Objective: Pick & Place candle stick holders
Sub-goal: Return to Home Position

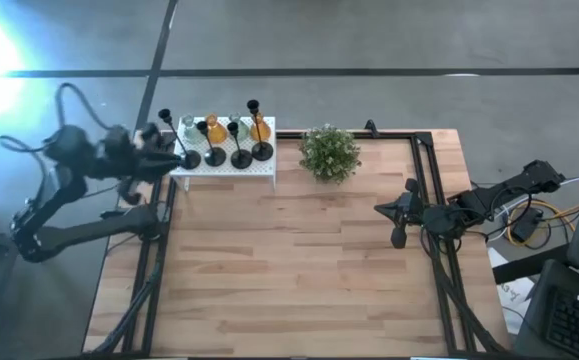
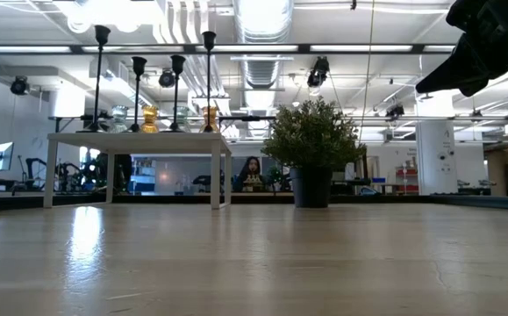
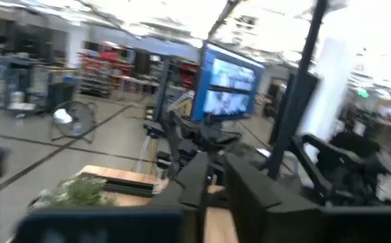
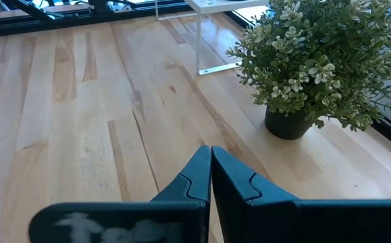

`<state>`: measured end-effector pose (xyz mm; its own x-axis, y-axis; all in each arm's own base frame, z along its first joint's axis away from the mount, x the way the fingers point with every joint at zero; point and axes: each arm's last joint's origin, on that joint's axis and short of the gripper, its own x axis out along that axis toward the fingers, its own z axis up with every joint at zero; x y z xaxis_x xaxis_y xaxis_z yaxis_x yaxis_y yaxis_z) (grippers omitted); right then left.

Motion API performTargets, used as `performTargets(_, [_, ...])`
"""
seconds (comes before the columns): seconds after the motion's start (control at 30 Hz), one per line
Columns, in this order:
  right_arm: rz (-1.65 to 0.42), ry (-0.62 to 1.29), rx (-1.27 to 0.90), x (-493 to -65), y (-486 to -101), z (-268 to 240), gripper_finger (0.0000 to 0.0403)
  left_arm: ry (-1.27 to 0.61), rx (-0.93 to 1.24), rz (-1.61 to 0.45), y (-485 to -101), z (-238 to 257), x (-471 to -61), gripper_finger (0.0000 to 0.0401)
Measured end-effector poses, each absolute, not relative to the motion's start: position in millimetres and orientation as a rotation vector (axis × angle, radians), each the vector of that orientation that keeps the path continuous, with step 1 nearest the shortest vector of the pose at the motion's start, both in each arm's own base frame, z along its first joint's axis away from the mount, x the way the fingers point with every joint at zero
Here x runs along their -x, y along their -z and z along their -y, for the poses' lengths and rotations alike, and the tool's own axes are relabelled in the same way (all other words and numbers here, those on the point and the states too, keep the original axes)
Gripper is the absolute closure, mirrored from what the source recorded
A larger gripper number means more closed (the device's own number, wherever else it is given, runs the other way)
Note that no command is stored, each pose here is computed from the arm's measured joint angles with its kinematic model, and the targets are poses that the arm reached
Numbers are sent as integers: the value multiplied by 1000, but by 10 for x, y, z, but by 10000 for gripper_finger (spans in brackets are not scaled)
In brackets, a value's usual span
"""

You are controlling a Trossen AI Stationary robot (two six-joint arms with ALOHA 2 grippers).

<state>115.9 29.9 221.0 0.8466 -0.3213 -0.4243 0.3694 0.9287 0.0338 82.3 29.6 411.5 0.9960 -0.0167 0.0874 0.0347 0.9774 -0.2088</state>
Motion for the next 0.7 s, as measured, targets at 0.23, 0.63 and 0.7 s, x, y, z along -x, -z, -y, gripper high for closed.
performTargets(0.23, [-427,366,-116,-1159,-2210,-298,394,81,60,84,-3942,-464,-1328,395])
performTargets(0.63, [-427,365,-116,-1159,-2210,-299,394,81,54,157,-3411,-762,-2000,397])
performTargets(0.7, [-427,365,-116,-1159,-2210,-299,394,92,84,201,-3361,-786,-2053,393])
